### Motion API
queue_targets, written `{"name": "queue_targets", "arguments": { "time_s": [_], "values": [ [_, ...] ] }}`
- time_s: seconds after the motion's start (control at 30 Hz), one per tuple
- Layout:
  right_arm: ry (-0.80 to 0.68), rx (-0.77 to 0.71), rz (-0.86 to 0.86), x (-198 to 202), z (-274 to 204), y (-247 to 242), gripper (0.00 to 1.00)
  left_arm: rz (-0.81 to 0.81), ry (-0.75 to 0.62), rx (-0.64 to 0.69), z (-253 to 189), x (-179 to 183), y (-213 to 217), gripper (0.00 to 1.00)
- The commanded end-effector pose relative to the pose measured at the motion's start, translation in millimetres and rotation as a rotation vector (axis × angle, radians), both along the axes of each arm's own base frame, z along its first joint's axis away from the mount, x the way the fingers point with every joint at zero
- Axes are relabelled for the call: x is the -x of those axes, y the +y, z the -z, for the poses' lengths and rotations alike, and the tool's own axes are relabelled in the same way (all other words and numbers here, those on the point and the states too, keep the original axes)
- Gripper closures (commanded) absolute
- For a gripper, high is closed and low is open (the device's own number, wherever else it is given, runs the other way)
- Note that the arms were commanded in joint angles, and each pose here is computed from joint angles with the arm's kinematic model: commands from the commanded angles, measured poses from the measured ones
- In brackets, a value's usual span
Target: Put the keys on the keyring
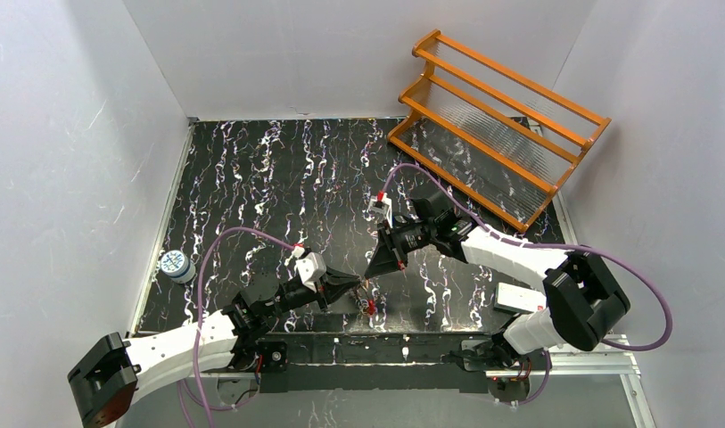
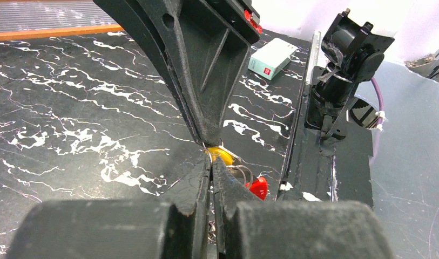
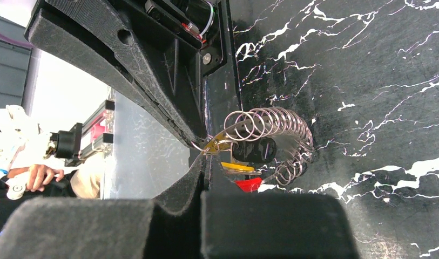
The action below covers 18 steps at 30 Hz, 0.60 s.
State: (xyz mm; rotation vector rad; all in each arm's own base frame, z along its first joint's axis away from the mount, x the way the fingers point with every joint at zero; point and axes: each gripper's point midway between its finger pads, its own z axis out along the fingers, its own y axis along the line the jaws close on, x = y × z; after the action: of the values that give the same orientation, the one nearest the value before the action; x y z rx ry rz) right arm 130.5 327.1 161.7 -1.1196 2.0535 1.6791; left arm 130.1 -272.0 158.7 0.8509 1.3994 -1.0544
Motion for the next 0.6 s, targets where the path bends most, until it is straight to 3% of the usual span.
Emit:
{"name": "queue_targets", "arguments": {
  "time_s": [0.0,0.57],
  "values": [
    [0.011,0.016,0.019,-3,4,2,0.99,0.023,-0.035,0.057,-17,4,-2,1.00],
    [0.108,0.062,0.029,-3,18,1,0.99,0.027,-0.038,0.060,-18,5,-2,1.00]
  ]
}}
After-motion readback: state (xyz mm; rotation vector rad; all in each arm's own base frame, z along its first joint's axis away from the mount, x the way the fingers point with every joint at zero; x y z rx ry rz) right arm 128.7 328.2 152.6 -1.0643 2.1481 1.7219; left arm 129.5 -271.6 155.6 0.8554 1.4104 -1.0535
